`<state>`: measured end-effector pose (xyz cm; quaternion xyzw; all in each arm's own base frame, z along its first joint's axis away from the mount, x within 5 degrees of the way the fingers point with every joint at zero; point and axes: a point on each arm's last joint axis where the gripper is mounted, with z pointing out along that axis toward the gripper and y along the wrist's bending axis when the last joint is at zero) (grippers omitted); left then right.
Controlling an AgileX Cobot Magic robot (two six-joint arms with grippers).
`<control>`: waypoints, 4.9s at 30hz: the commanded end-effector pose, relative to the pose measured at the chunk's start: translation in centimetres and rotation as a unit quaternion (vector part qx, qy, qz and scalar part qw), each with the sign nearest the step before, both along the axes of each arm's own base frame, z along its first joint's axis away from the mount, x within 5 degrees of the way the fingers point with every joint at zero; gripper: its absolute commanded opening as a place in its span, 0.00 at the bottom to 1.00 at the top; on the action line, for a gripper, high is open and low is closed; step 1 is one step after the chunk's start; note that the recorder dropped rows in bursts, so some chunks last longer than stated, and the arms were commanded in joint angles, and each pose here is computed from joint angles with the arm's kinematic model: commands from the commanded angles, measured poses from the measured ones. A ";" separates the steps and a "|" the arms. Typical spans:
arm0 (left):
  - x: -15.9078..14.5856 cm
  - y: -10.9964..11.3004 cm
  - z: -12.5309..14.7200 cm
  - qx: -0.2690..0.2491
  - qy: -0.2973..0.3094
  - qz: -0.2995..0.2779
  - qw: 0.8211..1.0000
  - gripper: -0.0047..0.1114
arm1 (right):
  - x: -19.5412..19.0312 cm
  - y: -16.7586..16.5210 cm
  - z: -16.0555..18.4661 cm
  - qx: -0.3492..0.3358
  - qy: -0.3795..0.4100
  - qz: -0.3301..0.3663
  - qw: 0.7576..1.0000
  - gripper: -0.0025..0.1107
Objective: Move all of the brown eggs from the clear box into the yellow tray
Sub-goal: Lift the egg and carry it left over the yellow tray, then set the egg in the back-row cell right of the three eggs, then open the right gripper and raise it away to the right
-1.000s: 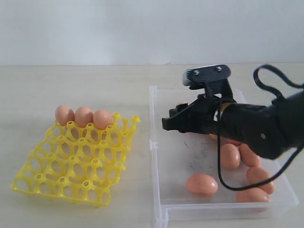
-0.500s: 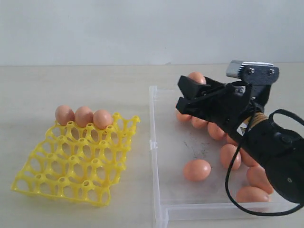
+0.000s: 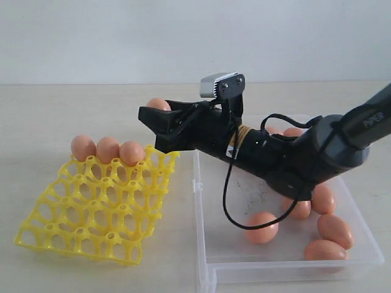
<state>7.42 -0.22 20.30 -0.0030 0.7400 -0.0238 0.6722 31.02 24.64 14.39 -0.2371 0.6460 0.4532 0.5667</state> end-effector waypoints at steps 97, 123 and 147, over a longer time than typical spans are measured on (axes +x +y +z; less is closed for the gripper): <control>0.0 0.0 -0.1 0.000 -0.001 -0.001 1.000 0.07 | 8.8 5.8 -0.2 -0.175 0.016 0.001 0.985 0.42; 0.0 0.0 -0.1 0.000 0.000 -0.001 1.000 0.07 | 4.5 -2.2 8.1 -0.587 -0.075 -0.225 0.774 0.02; 0.0 0.0 -0.1 0.000 0.000 -0.001 1.000 0.07 | -3.1 -8.7 10.1 -0.542 -0.004 -0.284 0.791 0.02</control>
